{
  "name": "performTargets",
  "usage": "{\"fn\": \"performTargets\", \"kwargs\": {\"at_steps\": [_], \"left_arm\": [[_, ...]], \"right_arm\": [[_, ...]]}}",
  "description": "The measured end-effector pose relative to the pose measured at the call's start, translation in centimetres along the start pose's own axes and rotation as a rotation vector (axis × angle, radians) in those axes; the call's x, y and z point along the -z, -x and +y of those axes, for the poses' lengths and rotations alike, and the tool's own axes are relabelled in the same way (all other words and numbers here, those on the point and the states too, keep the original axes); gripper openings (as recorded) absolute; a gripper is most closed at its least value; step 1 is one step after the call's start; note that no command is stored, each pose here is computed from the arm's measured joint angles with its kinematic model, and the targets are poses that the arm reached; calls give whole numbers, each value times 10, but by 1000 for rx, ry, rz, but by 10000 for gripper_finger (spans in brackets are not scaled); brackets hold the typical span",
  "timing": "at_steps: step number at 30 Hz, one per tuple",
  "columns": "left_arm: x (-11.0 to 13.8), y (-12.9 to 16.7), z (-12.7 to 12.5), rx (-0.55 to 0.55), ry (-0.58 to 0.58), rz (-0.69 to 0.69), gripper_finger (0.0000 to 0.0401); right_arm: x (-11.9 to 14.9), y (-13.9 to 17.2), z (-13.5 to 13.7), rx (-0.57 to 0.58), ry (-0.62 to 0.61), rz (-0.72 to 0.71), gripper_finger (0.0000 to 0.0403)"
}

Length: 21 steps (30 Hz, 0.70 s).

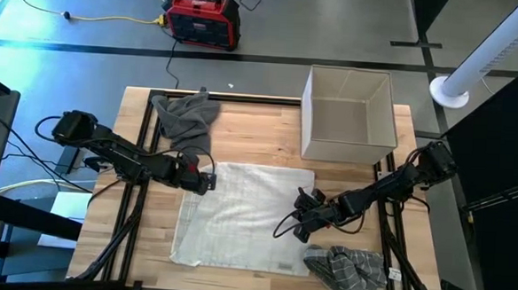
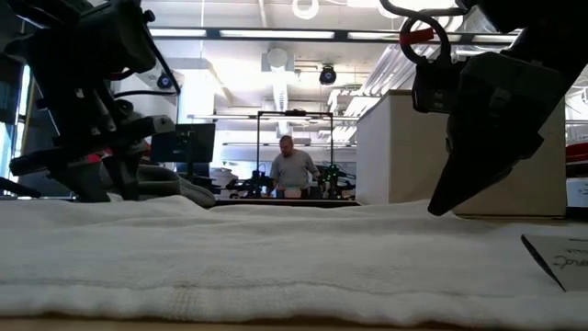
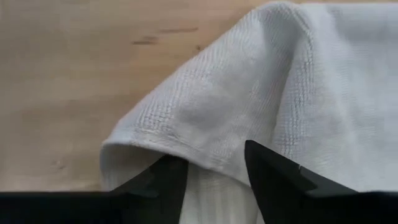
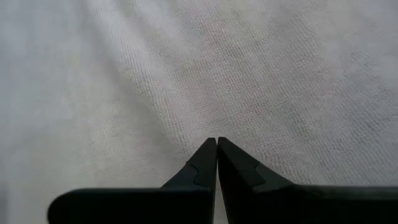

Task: Fold towel
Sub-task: Fold the white patterned towel

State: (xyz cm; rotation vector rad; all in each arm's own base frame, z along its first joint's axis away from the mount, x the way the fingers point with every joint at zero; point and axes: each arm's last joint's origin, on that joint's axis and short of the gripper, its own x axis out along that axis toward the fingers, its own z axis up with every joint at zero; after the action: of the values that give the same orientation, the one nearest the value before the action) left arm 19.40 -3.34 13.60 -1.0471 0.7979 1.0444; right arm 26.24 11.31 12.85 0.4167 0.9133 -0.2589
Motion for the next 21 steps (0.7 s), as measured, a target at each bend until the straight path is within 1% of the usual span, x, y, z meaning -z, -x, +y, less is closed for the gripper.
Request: {"fn": "performTargets", "kwargs": {"at_steps": [8, 10, 13, 15, 18, 21], "left_arm": [[0, 0, -1, 13, -6, -10, 27], [0, 1, -1, 16, -5, -6, 8], [-1, 4, -1, 28, -3, -5, 6], [-3, 7, -2, 40, -23, -5, 4], [-6, 16, -4, 58, -61, 2, 2], [-9, 27, -3, 47, -84, 25, 2]], "right_arm": [[1, -2, -1, -7, 5, 21, 0], [4, -7, -1, -3, 11, 49, 0], [8, -15, -2, 2, 14, 87, 0], [10, -19, -2, 0, 6, 106, 0], [12, -19, -1, 0, 4, 109, 0], [13, -19, -1, 2, 13, 118, 0]]}}
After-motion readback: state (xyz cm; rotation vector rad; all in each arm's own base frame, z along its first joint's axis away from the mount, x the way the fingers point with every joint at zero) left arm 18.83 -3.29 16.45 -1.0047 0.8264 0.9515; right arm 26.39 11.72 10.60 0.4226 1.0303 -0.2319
